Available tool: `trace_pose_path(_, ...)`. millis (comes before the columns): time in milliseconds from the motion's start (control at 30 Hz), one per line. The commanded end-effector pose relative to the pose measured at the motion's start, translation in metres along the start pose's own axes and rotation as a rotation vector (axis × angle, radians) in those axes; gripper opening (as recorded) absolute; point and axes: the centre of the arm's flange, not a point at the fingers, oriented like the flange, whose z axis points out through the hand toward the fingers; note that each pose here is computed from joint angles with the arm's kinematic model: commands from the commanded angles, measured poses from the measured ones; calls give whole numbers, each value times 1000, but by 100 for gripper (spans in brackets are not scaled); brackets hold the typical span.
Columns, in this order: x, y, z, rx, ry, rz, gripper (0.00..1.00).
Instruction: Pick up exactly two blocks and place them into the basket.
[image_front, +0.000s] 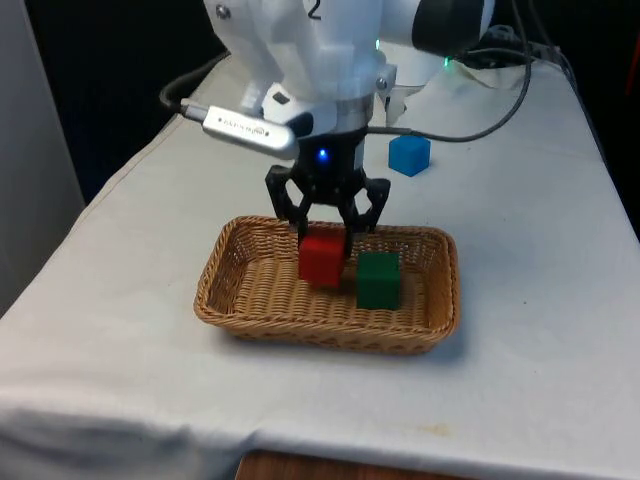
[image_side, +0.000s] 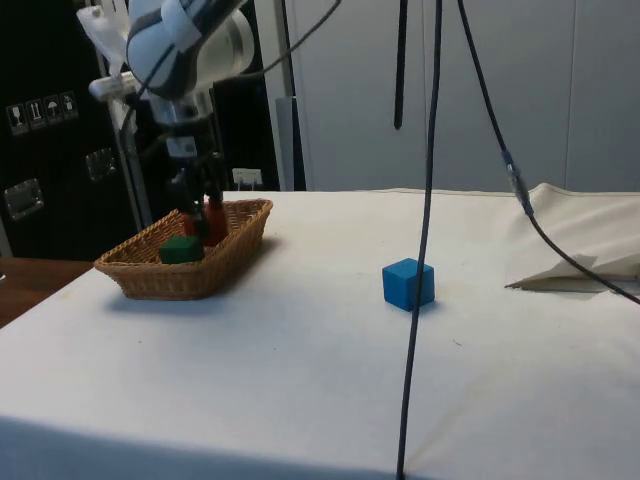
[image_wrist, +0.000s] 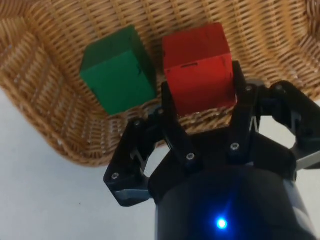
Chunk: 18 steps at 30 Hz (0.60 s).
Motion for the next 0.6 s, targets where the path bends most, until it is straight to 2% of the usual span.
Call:
trace_pose_path(0,1,1,6,8,3,2,2)
trace_pose_path(33,0,1,4,0,-1,2,2)
trace_pose_path(133,1,4,15,9,0,7,2)
trace_pose_path(267,0,14,13,12,4,0,4)
trace_pose_path(300,0,14,14,2,6,3,10)
trace_pose_path(333,0,17,12,14,5,-1,18)
trace_pose_path(567,0,22,11,15,7,-6,86)
